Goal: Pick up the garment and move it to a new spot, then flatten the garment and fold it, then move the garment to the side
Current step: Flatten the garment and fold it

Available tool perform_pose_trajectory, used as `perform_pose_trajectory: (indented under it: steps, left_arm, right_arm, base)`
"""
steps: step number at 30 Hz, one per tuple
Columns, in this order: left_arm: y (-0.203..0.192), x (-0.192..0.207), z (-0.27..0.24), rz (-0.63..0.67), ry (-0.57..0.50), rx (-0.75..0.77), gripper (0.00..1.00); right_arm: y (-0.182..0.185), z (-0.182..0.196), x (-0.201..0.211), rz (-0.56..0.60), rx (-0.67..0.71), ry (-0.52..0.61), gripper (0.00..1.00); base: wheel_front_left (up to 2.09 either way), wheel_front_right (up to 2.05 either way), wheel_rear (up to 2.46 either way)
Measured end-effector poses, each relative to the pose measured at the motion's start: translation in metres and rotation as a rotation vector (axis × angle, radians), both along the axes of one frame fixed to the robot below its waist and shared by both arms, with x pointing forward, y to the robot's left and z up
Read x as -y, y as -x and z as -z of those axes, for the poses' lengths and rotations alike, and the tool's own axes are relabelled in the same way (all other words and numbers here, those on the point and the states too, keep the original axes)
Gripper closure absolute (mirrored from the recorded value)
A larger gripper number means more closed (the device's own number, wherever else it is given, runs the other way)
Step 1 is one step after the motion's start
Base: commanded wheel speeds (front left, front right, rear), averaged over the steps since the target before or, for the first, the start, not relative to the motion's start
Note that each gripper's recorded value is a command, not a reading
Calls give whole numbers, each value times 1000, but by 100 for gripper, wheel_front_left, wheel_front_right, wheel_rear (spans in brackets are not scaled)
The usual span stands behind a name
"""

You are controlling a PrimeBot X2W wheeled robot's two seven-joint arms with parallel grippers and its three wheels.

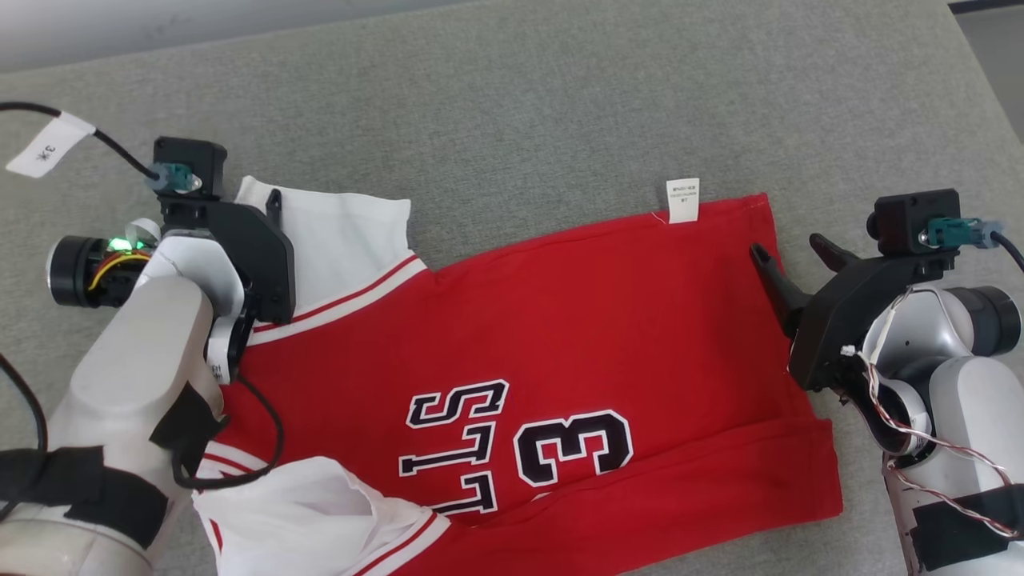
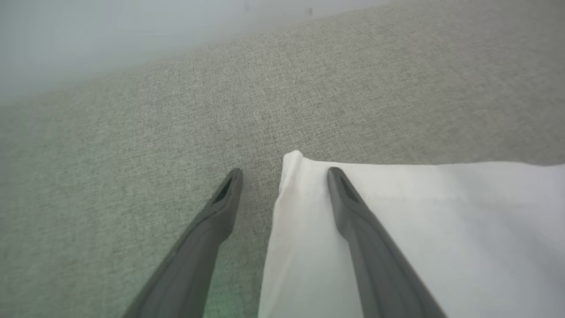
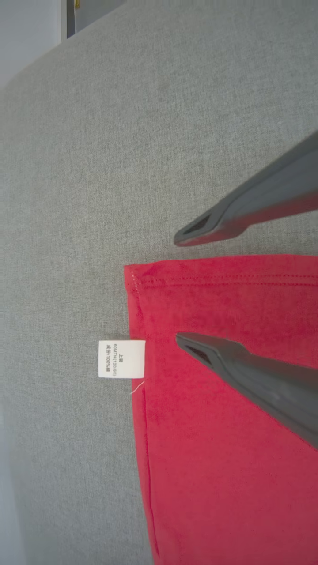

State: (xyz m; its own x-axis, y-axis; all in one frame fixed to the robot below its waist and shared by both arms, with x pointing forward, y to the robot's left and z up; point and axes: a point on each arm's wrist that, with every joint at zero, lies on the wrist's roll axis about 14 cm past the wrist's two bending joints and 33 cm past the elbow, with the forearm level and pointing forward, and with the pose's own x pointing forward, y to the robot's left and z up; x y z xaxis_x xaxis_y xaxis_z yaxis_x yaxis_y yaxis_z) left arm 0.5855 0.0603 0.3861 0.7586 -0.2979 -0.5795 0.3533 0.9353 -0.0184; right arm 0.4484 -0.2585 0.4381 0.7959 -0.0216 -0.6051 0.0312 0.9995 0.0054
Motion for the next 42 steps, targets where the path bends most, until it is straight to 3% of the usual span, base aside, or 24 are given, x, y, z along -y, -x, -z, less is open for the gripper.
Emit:
perform_pose_trajectory:
  steps: [1,2,4,5,6,12,22,29,33,34,35,37,40,42]
  left_arm:
    - [-1,-1,1,-6,-7,-2,15]
    - [-2,-2,2,-13,-13,-5,45]
    - [-2,-2,3,-17,-20,-15,73]
    - [-2,-2,3,-23,-22,-20,96]
    - [-2,-2,3,-30,-23,-24,100]
    - [0,1,2,-43,-4,-36,100]
    - [15,14,-2,-57,65,-1,100]
    - [22,8,-3,-71,68,4,100]
    - [24,4,-2,-74,64,-1,100]
    - [24,3,-1,-75,64,-6,100]
    - [25,3,-1,-73,64,-7,100]
    - [25,3,-1,-73,63,-9,100]
    - [26,2,-2,-69,63,-7,100]
    - [26,1,-6,-70,64,9,100]
  right_arm:
    - [0,0,1,2,1,1,0]
    - [0,1,1,3,-2,2,0]
    - [1,1,1,2,-4,2,0]
    - [1,2,1,1,-13,3,0]
    - [1,2,1,-2,-16,5,0]
    - [-16,-9,12,7,17,43,0]
    - [-29,25,26,-21,-96,153,0]
    - [-53,29,19,-52,-94,166,0]
    - [-51,44,13,-62,-164,147,2]
    - [-52,46,12,-62,-171,145,16]
    - [-52,46,12,-65,-178,146,48]
    - [-52,47,10,-69,-184,143,59]
    - [-50,48,8,-79,-192,147,100]
    - [-49,45,8,-83,-184,151,100]
  base:
    - [0,0,0]
    - [0,0,0]
    - [0,0,0]
    - [0,0,0]
    - [0,0,0]
    - [0,0,0]
    - [0,0,0]
    - [0,0,0]
    - [0,0,0]
    - [0,0,0]
    - [0,0,0]
    - [0,0,0]
    - [0,0,0]
    - [0,0,0]
